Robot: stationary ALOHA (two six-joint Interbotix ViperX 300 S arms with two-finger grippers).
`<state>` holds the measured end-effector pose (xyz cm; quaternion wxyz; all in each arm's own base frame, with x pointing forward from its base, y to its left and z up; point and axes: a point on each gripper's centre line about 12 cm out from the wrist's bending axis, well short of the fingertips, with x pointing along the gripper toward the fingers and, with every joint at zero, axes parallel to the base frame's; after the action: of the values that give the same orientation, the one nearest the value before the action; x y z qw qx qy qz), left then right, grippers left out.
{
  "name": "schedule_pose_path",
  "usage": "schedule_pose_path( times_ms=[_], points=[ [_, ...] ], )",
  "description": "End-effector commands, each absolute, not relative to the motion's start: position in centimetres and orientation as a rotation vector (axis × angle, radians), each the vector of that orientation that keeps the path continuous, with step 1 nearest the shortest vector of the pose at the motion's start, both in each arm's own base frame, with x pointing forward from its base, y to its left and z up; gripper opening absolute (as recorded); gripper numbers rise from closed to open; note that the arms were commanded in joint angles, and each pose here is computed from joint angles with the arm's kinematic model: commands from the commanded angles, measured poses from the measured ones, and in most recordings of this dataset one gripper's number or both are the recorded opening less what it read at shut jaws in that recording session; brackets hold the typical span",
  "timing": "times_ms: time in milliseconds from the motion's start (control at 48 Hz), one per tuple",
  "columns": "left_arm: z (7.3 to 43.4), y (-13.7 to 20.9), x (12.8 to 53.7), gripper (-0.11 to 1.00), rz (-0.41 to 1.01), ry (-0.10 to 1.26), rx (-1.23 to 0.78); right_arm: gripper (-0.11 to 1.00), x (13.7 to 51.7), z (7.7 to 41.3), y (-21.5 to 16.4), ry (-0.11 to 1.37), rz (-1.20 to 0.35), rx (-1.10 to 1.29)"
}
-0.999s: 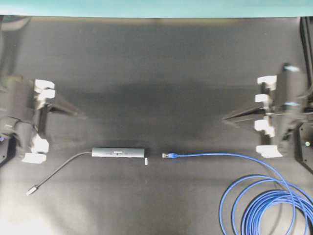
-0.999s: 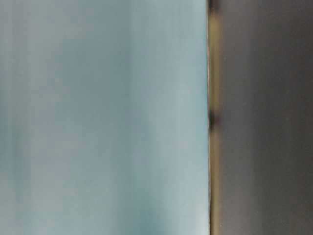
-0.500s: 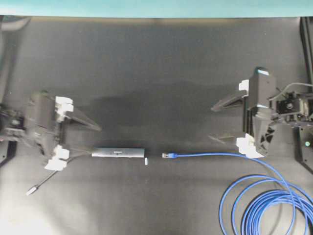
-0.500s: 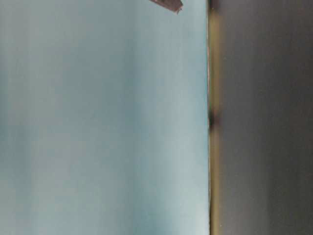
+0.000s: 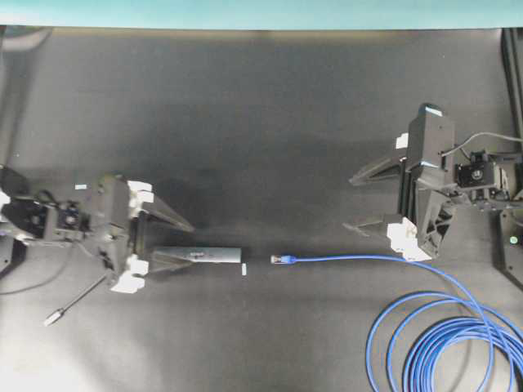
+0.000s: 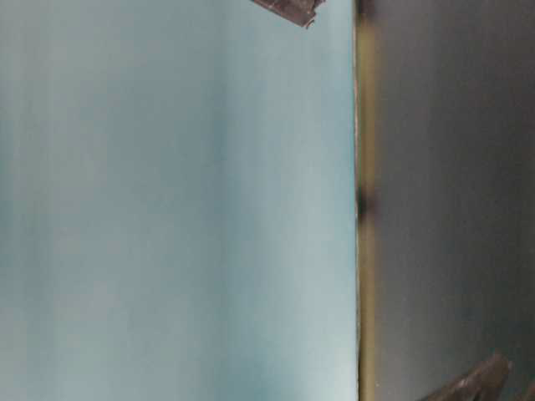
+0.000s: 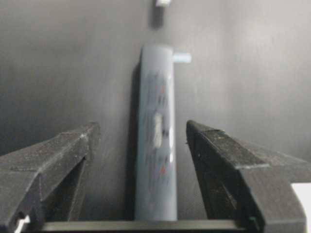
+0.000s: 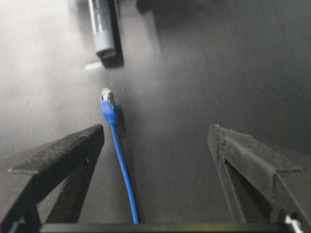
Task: Insert the LAN cable into the hub.
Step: 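Close the left gripper around the grey Anker hub, then lower the right gripper and grasp the blue LAN cable behind its plug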
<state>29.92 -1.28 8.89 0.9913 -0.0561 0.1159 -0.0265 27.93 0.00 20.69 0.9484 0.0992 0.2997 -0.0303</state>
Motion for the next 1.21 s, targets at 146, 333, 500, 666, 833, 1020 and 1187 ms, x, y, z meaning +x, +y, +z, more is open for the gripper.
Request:
schedule_pose_path(
  times_ms=[146,333,500,666,833,1020,1187],
  points=[
    [7.4,-2.3,31.1,0.69,-0.084,0.285,-0.109,0.83,28.1,21.0,-0.1,0.605,-0.069,0.214],
    [6.8,-2.6,31.0,0.69,-0.092,0.307,-0.107,0.83,28.1,21.0,-0.1,0.603,-0.068,0.214],
    [6.6,-2.6,31.2,0.68,-0.090,0.310,-0.107,0.83,28.1,21.0,-0.1,0.603,-0.068,0.214],
    [6.4,-2.7,31.1,0.59,-0.097,0.317,-0.088,0.83,28.1,21.0,-0.1,0.606,-0.069,0.214],
    [6.6,-2.7,31.2,0.28,-0.101,0.311,-0.066,0.83,28.0,20.8,-0.1,0.608,-0.069,0.214],
    [8.1,-2.7,32.3,0.28,-0.097,0.302,-0.069,0.83,27.7,20.1,0.0,0.625,-0.065,0.211],
    [10.5,-2.7,33.3,0.28,-0.089,0.359,-0.055,0.83,27.4,18.9,0.5,0.634,-0.051,0.204]
  ],
)
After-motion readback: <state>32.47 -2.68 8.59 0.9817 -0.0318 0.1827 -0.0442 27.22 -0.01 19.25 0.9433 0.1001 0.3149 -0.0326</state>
